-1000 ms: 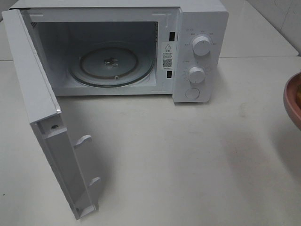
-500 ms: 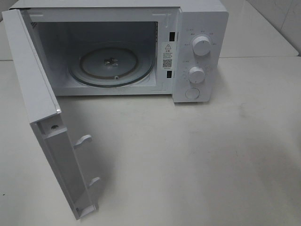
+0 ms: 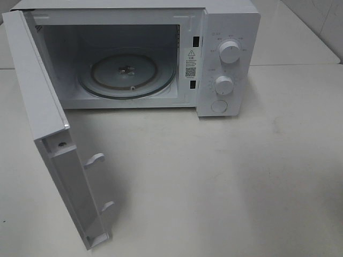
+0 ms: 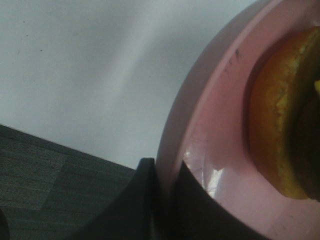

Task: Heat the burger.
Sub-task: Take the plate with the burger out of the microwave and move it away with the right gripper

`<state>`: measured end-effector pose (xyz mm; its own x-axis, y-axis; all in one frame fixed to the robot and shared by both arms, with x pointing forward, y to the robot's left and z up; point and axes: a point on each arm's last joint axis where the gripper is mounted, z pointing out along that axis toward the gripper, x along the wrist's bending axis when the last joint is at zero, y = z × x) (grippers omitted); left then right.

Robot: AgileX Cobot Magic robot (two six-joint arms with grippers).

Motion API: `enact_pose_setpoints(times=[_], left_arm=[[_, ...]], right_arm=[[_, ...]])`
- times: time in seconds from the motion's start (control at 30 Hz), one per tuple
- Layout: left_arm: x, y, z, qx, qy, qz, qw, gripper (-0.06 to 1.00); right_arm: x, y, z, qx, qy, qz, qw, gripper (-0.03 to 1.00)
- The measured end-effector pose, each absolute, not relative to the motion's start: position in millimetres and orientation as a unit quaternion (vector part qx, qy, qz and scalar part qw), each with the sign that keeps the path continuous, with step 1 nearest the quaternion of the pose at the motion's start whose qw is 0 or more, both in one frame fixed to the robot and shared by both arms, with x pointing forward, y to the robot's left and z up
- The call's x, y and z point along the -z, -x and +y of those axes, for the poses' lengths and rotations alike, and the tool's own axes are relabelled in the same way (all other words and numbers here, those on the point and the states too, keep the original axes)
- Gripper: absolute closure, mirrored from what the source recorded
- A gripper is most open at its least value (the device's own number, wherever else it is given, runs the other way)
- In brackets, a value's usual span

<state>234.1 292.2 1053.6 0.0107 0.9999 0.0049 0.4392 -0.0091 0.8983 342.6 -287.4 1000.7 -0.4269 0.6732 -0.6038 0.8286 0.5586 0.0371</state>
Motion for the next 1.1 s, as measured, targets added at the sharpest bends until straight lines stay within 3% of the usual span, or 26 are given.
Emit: enact_pose_setpoints(times=[1.1], left_arm=[[-1054,-234,292,-0.374,-0.604,0.596,0.375,-0.03]], right_arm=[[-970,-395,-245,0.167,-0.582,0.745,0.282,0.88]])
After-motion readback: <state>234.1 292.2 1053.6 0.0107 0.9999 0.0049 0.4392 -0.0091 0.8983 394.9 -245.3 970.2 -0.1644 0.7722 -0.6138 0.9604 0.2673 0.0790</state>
